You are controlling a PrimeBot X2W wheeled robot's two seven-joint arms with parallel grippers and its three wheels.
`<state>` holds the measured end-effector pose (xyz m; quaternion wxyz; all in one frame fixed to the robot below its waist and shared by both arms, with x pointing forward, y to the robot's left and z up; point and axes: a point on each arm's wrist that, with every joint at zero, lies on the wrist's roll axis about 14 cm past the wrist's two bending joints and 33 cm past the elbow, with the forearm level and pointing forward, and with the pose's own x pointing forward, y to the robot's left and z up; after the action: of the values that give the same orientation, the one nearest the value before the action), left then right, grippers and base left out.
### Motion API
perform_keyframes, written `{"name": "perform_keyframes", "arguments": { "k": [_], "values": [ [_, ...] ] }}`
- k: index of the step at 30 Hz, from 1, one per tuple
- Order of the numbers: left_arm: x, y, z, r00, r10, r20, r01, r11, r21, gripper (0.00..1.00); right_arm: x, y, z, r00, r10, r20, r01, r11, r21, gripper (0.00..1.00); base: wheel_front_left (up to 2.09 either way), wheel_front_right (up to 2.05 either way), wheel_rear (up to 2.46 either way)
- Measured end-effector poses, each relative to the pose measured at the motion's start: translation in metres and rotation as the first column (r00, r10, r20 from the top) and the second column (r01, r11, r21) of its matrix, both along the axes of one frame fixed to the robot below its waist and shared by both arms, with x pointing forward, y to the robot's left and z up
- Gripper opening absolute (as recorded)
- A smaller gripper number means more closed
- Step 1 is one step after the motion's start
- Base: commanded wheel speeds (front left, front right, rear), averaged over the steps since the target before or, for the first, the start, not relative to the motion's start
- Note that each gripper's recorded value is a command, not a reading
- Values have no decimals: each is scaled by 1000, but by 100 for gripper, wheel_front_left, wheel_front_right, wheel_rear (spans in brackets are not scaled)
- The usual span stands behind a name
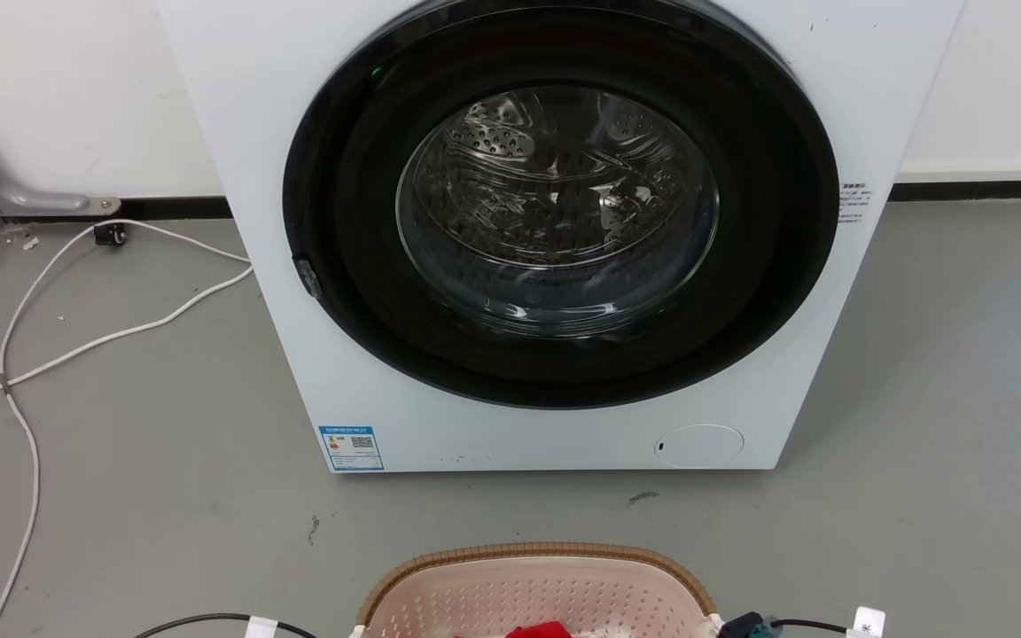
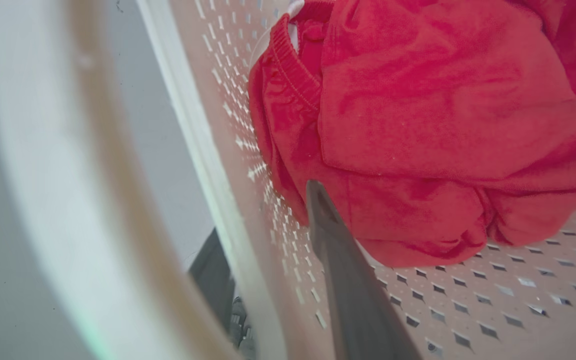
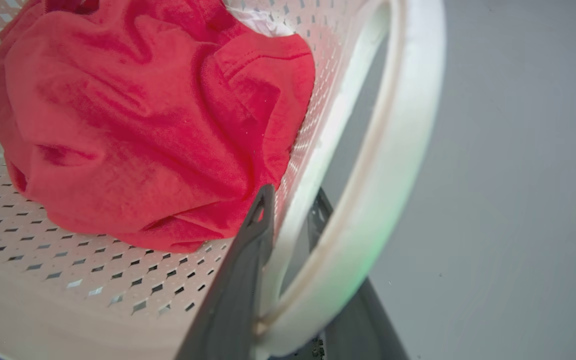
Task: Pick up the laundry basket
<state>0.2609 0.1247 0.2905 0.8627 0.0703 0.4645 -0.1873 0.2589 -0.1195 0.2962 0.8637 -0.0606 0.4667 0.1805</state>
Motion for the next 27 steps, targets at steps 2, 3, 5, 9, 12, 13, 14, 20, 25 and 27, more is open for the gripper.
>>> {"name": "perform_keyframes", "arguments": {
  "k": [2, 3, 5, 9, 12, 13, 14, 20, 25, 27],
  "values": [
    [0, 0, 0, 1000, 0, -1, 0, 1000, -1, 0, 0, 0, 0, 1000, -1, 0, 1, 1000, 1, 0, 0, 0, 0],
    [0, 0, 0, 1000, -1, -2, 1, 1000, 0, 0, 0, 0, 0, 1000, -1, -1, 1, 1000, 0, 0, 0, 0, 0],
    [0, 0, 0, 1000, -2, -2, 2, 1000, -1, 0, 0, 0, 0, 1000, -2, -2, 2, 1000, 1, 0, 0, 0, 0],
    [0, 0, -1, 1000, -5, -1, 5, 1000, 0, 0, 0, -1, 0, 1000, -3, -1, 3, 1000, 2, 0, 0, 0, 0],
    [0, 0, -1, 1000, -3, -3, 3, 1000, -1, 0, -1, -1, 0, 1000, -6, -2, 6, 1000, 4, 0, 0, 0, 0],
    [-1, 0, -1, 1000, -2, -4, 2, 1000, -1, 0, -1, 0, -1, 1000, -5, -2, 5, 1000, 4, 0, 0, 0, 0],
    [-1, 0, -1, 1000, -1, -4, 1, 1000, -2, 0, -1, 0, -1, 1000, -4, -2, 4, 1000, 4, 0, 0, 0, 0],
    [-1, 1, -2, 1000, -2, -6, 2, 1000, -1, 0, -1, 0, -1, 1000, -4, -4, 4, 1000, 5, 0, 0, 0, 0],
    [-1, 1, -2, 1000, -2, -7, 2, 1000, -1, 0, -2, 0, -2, 1000, -5, -7, 5, 1000, 6, 0, 0, 0, 0],
    [-1, 1, -2, 1000, -4, -7, 4, 1000, -1, 0, -2, 0, -2, 1000, -4, -8, 4, 1000, 6, 0, 0, 0, 0]
  ]
}}
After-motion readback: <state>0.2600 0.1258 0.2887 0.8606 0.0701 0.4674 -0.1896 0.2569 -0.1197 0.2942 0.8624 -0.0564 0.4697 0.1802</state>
